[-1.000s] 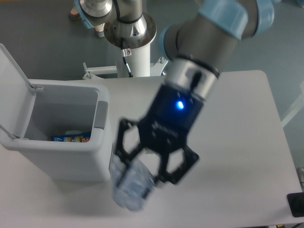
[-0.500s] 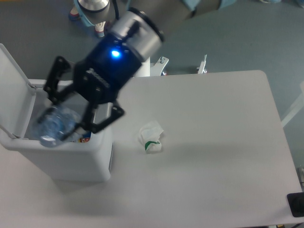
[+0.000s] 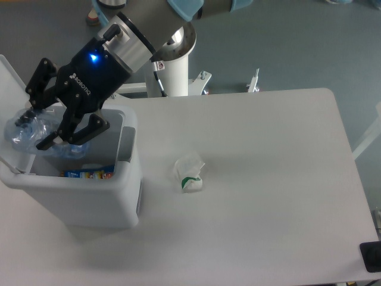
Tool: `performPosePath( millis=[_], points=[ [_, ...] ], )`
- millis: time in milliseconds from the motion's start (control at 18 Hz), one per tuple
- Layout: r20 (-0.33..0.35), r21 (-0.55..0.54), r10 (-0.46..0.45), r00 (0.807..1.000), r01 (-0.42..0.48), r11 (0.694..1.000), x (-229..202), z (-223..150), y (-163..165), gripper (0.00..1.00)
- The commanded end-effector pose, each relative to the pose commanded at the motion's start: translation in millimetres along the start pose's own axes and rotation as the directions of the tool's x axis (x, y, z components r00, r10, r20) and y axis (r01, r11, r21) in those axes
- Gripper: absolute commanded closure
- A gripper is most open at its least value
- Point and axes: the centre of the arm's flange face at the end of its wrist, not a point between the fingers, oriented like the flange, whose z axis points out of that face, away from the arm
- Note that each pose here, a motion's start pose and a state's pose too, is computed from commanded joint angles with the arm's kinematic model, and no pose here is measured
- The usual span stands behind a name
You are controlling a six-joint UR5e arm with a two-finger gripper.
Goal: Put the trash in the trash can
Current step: 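Carry the bottle over the grey bin and open the gripper, then move the gripper to the crumpled white tissue and lower onto it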
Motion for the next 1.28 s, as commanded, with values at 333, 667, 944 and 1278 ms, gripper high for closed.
performPosePath(
  millis=[333,667,944,1278],
  points=[
    [0.144,0.066,-0.301,0.943,0.294,0.953,-61.3,-71.5,6.3,0.00],
    [0.468,0.082,-0.585,0.663,0.626,0.775,-144.9,-98.3,71.0,0.00],
    [0.658,-0.084,-0.546,0.519,0.771,0.632,-182.4,-96.4,147.2,0.00],
    [0.665,-0.420,-0.374,0.646,0.738,0.529,-194.2,-76.7,217.5,0.00]
  ],
)
